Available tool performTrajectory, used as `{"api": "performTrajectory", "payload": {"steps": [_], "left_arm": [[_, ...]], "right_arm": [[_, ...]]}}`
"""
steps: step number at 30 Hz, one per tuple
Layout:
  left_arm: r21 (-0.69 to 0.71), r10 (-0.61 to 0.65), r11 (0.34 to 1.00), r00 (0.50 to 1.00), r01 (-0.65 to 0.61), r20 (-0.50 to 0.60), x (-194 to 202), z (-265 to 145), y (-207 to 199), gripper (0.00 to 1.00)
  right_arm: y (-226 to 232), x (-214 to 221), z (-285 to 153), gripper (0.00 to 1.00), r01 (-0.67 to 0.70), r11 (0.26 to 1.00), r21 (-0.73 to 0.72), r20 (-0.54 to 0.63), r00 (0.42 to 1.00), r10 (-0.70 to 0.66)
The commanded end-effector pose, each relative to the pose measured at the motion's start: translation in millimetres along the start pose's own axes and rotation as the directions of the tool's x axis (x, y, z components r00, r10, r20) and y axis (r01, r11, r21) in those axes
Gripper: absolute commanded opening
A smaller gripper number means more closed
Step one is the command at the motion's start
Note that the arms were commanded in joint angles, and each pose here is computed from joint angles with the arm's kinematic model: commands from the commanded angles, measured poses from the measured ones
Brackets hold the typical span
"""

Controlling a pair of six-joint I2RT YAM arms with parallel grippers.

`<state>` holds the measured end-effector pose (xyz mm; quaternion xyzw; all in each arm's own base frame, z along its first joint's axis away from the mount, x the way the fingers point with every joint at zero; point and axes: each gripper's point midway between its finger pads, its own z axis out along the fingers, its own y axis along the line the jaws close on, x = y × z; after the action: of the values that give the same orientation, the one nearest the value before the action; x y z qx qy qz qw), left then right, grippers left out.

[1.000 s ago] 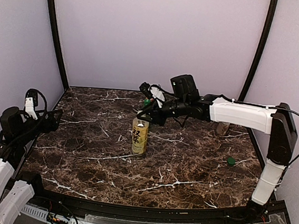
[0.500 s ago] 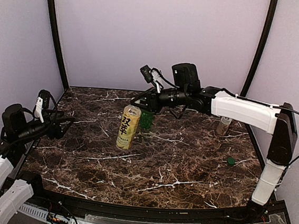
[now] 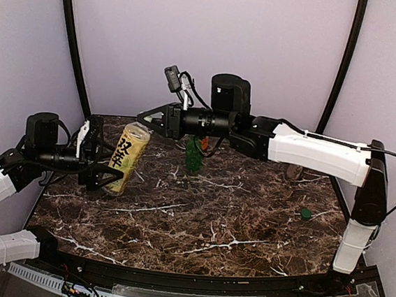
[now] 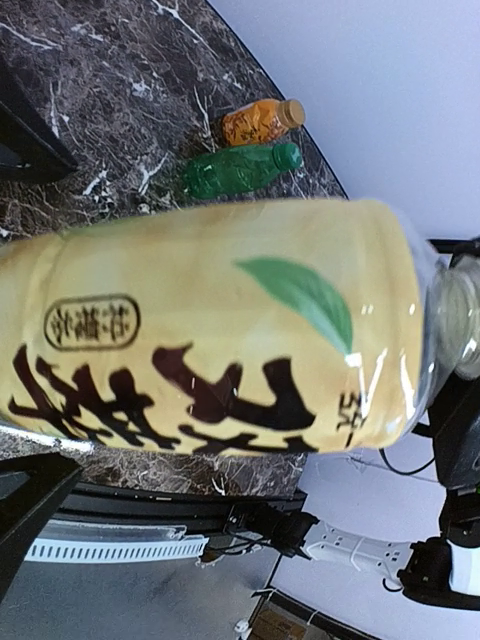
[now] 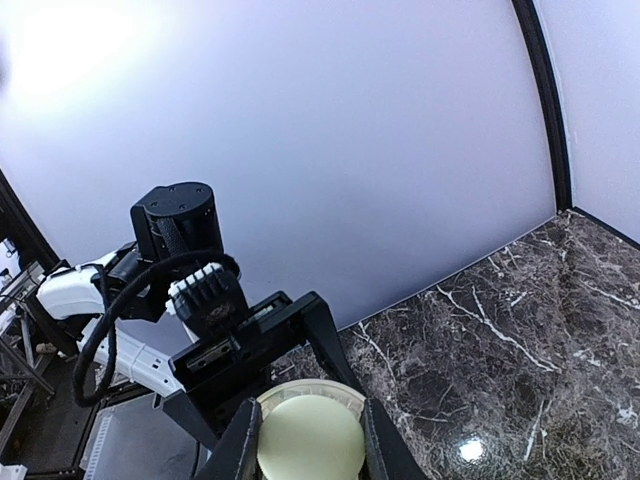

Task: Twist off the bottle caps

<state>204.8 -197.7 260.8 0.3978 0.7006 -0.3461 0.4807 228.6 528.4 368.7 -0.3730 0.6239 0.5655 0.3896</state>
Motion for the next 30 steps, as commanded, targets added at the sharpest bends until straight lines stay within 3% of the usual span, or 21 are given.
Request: {"api": "performTrajectory", "payload": {"steps": [1, 6, 11, 22, 25, 29, 30], "left_arm": [[0.107, 0.028, 0.994, 1.0, -0.027, -0.009, 0.9, 4.2, -22.3, 0.93], [0.122, -0.004, 0.993, 1.0, 0.003, 0.002, -6.1, 5.9, -23.5, 0.9], [0.109, -0.003, 0.994, 1.0, 0.002, 0.015, -12.5, 7.3, -19.7, 0.71], [0.108, -0.002, 0.994, 0.999, -0.002, 0.036, -16.7, 8.0, -18.8, 0.42], [0.068, 0.027, 0.997, 0.999, -0.029, 0.034, -18.2, 6.9, -13.1, 0.36], [-0.134, 0.146, 0.98, 0.989, -0.148, -0.024, -15.5, 3.8, 20.8, 0.33], [-0.227, 0.184, 0.955, 0.981, -0.193, -0.058, -15.2, -0.3, 37.1, 0.33]], "right_arm": [[14.9, -18.9, 6.6, 0.0, 0.02, 1.0, -0.011, 0.078, 0.997, -0.019], [19.2, -16.2, 9.3, 0.0, 0.032, 0.999, -0.012, 0.082, 0.996, -0.031], [24.6, -19.3, 8.0, 0.0, 0.033, 0.999, -0.027, 0.096, 0.995, -0.03], [24.2, -20.0, 10.0, 0.0, 0.025, 0.999, -0.033, 0.099, 0.995, -0.022], [24.5, -23.1, 5.2, 0.42, 0.035, 0.999, -0.01, 0.093, 0.995, -0.034], [26.7, -34.5, -11.2, 0.74, 0.06, 0.997, 0.058, 0.089, 0.994, -0.065], [24.3, -36.3, -14.9, 0.78, 0.063, 0.994, 0.092, 0.084, 0.994, -0.071]]}}
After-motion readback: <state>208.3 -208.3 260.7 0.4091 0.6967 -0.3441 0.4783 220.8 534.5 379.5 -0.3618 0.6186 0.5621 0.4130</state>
